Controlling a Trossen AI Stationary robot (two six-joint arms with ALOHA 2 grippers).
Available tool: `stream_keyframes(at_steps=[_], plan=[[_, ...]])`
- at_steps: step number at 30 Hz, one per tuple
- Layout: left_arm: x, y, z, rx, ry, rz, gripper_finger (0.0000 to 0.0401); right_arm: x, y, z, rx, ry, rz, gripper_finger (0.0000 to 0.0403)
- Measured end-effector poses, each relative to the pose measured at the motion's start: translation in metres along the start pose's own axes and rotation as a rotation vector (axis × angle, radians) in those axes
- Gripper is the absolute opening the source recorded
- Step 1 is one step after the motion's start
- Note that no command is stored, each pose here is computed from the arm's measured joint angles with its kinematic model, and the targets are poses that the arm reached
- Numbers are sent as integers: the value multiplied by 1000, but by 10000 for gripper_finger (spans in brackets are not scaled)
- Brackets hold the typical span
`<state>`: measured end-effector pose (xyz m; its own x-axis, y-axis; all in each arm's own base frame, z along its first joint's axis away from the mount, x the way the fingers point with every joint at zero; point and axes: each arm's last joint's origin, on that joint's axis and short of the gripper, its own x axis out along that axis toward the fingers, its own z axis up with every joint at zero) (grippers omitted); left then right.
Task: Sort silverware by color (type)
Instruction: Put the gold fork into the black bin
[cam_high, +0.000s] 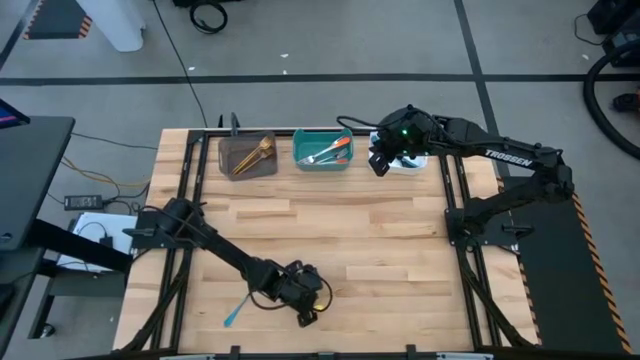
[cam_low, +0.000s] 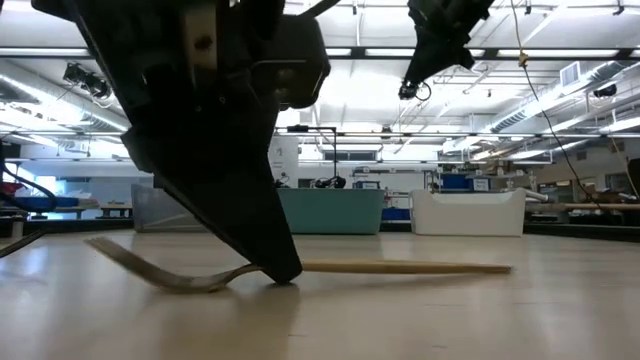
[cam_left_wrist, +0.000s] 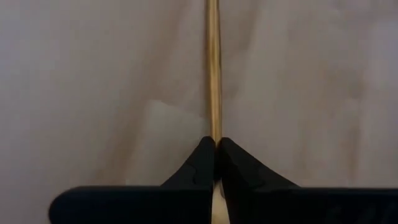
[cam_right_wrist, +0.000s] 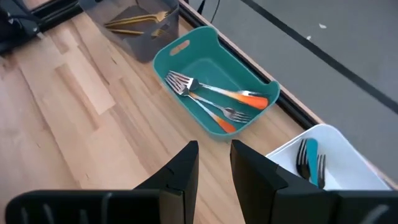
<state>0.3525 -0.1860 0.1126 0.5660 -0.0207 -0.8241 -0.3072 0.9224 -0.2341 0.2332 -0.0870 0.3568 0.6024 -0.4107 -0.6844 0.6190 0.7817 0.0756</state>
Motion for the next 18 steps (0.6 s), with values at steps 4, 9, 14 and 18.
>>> stream_keyframes(at_steps=[4, 9, 14, 18], plan=[[-21, 12, 12, 32, -33, 99, 18, 1, -5, 3, -23, -22, -20, 101], [-70, 38, 40, 10, -54, 235, 18, 2, -14, 7, -2, -39, -27, 101], [-121, 78, 68, -44, -62, 339, 18, 3, -19, 9, -38, -33, -15, 101], [-156, 125, 79, -81, -9, 526, 18, 3, -19, 8, -81, -32, -13, 101]])
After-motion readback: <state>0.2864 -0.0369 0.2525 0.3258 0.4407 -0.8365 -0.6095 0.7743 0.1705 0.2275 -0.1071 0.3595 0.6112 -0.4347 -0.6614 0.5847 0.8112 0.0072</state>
